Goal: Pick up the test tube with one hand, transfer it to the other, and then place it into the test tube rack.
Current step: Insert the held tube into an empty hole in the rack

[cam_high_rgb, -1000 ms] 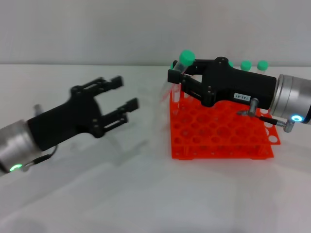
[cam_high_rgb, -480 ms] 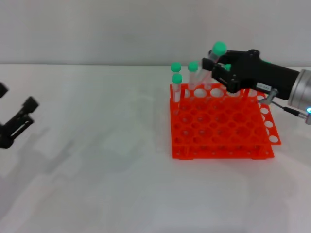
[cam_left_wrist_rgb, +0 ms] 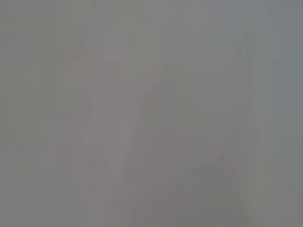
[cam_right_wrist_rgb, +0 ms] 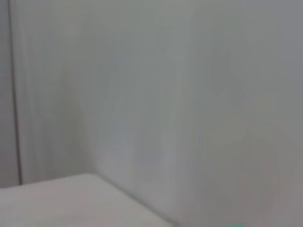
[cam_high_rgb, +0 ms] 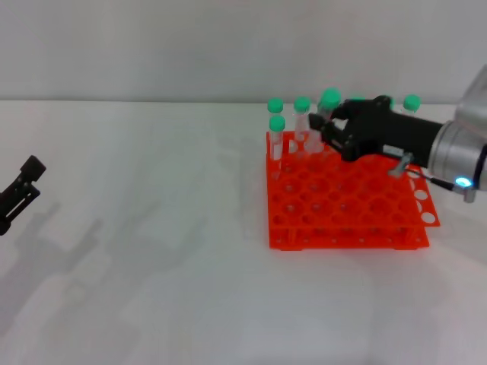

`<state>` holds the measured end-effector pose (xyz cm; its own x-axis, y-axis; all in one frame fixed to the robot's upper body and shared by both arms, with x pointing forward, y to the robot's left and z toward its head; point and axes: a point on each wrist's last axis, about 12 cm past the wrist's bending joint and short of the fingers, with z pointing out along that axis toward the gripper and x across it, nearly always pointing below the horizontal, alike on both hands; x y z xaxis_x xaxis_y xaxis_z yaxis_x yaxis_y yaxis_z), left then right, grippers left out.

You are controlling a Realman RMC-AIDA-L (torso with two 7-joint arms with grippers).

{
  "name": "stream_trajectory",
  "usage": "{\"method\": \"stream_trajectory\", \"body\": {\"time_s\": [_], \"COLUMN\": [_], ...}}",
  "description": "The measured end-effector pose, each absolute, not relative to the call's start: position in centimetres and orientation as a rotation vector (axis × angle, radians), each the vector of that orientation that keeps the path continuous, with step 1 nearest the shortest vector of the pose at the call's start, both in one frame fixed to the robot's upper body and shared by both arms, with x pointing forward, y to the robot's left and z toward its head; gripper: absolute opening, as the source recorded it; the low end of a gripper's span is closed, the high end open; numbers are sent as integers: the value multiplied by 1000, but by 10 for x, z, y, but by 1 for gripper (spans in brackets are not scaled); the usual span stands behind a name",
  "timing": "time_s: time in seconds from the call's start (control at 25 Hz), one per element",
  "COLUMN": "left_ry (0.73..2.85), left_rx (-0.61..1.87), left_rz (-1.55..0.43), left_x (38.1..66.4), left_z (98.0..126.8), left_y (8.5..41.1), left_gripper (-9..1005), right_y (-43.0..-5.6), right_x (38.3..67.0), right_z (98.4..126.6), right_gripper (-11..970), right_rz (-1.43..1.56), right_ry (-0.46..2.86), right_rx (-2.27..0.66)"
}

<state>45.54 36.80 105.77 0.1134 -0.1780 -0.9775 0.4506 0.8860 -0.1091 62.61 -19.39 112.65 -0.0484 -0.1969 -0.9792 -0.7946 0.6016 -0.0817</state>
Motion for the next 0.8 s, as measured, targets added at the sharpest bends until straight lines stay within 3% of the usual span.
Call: {"method": "stream_trajectory", "body": {"time_s": [0.8], "left_ry": [1383], "left_rx": [243], "left_rz": [-507], "left_x": [464], "left_z": [1056], "left_y": [358], "left_gripper": [873], "right_y": [-177], "right_x": [632], "right_z": [1123], "right_gripper": [240], "right_rz": [560], "right_ry": [1610], "right_rx": [-886]}}
